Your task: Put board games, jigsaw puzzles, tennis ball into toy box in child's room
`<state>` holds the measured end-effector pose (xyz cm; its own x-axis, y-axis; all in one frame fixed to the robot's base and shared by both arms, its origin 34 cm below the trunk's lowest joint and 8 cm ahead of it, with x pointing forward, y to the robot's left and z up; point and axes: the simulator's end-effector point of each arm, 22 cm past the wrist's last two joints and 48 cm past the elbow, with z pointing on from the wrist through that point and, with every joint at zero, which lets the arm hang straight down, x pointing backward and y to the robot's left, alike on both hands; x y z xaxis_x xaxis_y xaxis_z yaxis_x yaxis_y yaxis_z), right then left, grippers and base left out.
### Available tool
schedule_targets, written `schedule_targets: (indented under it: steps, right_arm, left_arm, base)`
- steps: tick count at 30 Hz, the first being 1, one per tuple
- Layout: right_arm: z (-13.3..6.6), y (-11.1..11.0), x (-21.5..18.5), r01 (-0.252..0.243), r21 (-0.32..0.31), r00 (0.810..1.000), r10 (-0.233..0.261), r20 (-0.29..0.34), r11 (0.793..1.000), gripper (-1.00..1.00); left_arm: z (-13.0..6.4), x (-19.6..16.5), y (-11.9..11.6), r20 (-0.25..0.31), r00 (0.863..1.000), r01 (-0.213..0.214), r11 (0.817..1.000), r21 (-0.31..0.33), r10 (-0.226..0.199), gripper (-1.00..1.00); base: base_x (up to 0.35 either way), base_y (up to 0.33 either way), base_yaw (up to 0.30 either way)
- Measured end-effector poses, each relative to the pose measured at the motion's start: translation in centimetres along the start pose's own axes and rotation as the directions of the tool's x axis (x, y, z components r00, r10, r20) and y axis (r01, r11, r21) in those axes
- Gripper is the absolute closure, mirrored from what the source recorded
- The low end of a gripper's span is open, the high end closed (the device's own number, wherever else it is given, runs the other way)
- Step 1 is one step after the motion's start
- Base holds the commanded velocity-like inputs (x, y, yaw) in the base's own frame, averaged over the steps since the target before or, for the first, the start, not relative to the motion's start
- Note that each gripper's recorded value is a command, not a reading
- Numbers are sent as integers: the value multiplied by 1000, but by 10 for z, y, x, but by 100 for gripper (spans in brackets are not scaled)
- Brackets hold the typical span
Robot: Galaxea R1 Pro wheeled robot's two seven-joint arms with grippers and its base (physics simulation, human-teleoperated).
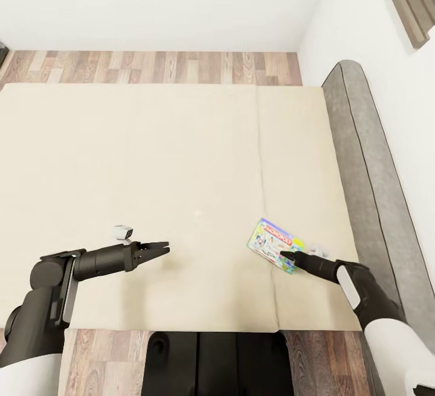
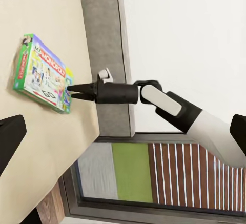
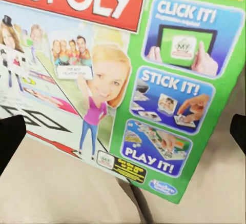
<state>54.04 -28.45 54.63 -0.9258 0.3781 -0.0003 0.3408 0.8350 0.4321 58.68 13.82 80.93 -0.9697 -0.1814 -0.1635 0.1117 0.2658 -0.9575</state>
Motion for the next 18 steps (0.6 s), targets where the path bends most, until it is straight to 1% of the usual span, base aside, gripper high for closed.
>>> schedule_targets:
  steps: [4,8,13,18]
  right_arm:
    - [12,21,10,23,-22,999,-24,-25,999,-100]
    - [19,35,15,34,-39,999,-35,-34,999,-100]
    - [22,43,16,50,-48,998,-51,-36,998,-100]
    - [21,49,8,66,-55,998,-67,-19,996,-100]
  left_arm:
    - [0,0,0,0,1000,0,1000,-1,0,-100]
    - [-1,0,0,0,1000,0,1000,-1,0,-100]
    - [-1,0,0,1,1000,0,1000,-2,0,-100]
    - [-1,0,0,1,1000,0,1000,-2,0,-100]
  base:
    - [0,0,0]
    - [0,0,0]
    - [0,0,0]
    - [0,0,0]
